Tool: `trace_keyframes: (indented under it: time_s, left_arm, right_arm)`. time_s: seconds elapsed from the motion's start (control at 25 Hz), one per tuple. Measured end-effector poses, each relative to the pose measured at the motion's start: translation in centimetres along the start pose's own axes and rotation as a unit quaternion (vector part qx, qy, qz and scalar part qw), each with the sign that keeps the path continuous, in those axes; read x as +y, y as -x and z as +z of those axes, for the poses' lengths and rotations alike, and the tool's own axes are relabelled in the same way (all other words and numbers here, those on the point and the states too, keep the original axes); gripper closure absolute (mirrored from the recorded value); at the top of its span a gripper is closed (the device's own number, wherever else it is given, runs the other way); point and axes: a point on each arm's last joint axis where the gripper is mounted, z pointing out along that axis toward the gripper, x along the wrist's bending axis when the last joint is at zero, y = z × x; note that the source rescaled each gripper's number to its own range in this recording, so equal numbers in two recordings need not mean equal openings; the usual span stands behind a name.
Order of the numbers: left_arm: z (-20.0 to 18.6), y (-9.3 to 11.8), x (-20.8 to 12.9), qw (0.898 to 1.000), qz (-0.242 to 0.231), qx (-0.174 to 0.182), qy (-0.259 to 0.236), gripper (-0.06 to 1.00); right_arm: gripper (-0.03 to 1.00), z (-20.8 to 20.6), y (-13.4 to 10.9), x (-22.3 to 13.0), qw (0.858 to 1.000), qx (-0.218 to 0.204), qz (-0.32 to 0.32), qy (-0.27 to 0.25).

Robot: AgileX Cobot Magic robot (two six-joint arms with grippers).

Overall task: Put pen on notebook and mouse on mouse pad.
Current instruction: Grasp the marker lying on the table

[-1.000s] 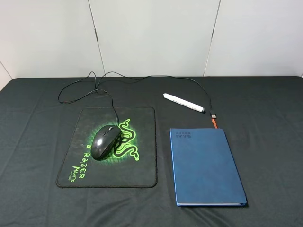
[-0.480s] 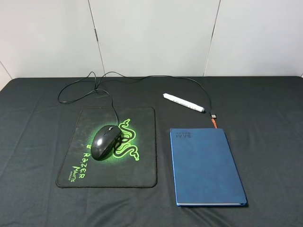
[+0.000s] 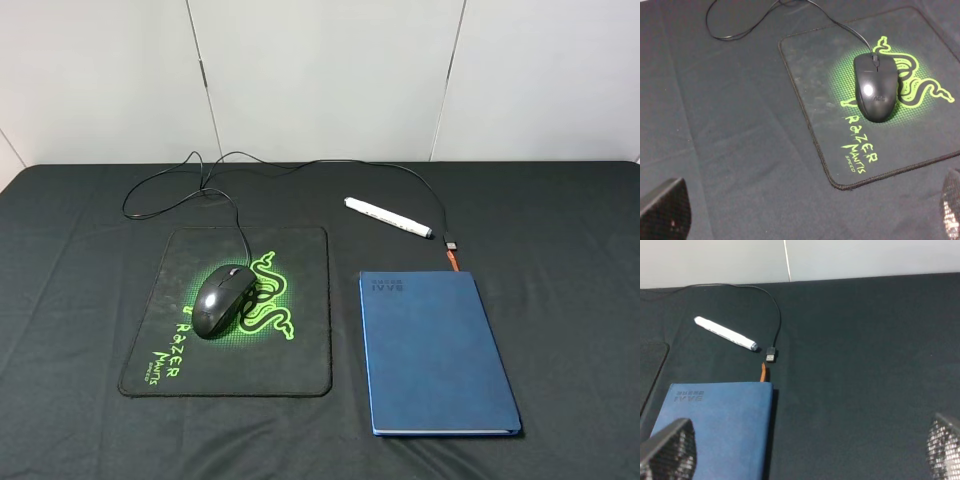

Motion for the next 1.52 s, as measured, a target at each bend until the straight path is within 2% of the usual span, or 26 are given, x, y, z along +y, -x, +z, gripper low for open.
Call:
trace_keyframes:
  time_s: [0.36,0.64,0.92,1.24,1.52]
  left_arm:
    - [0.0,0.0,0.0,1.0,0.0,0.0,0.0,-0.06]
    - [0.0,0.0,0.0,1.0,0.0,0.0,0.0,-0.06]
    - [0.0,0.0,0.0,1.0,0.0,0.0,0.0,-0.06]
    - [0.0,0.0,0.0,1.0,0.0,0.001,0.0,-0.06]
    - [0.0,0.0,0.0,1.0,0.0,0.001,0.0,-0.06]
  right_arm:
    - [-0.03,0.0,-0.1,0.0,1.0,0.008,0.005,0.0]
    - [-0.03,0.8,-0.3,2.2,0.999,0.006,0.021,-0.038]
    - [-0.03,4.0,-0.4,6.3,0.995,0.0,0.022,-0.098]
    - [-0.03,9.4,-0.5,10.2,0.989,0.013,-0.034,-0.142]
    - [-0.03,14.4,-0.8,13.3,0.976,0.043,-0.093,-0.191]
